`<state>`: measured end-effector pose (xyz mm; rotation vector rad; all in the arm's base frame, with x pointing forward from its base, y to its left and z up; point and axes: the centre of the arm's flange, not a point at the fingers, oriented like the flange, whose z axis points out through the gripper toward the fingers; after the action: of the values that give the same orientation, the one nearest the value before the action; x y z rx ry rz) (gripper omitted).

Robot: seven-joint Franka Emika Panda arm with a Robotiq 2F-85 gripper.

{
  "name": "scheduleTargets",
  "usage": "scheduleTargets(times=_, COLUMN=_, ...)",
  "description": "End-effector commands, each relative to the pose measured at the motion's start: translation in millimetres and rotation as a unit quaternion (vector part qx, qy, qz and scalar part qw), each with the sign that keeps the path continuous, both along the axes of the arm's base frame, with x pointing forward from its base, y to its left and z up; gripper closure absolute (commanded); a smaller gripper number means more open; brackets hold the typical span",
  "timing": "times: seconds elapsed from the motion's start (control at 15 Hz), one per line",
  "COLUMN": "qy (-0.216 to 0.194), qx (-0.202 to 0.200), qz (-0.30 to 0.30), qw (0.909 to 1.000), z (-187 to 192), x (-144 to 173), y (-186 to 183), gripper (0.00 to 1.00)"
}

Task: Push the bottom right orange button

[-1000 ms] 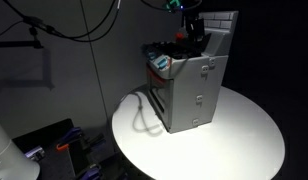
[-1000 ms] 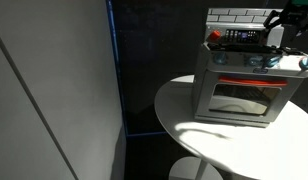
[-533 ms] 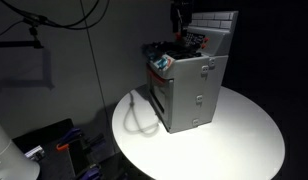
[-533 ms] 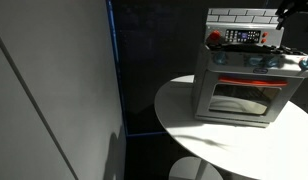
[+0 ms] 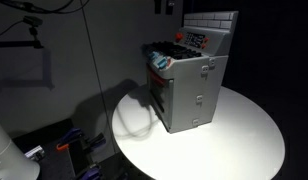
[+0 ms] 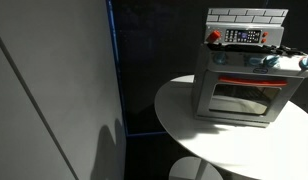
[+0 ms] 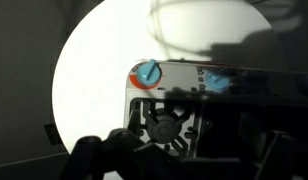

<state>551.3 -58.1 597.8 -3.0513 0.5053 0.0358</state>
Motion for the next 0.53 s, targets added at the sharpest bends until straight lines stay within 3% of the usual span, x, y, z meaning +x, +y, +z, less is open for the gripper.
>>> scheduleTargets(times=0.0, qy=-0.005, qx=-0.003, qz=0.023, qw=0.9997, z=37.9, x=-27.5, y=4.8, gripper=0.00)
scheduleTargets(times=0.47, qy=-0.006, qx=-0.001, qz=0.038, qw=0.9993, z=81.3, x=-72.6, y=15.2, gripper=0.00)
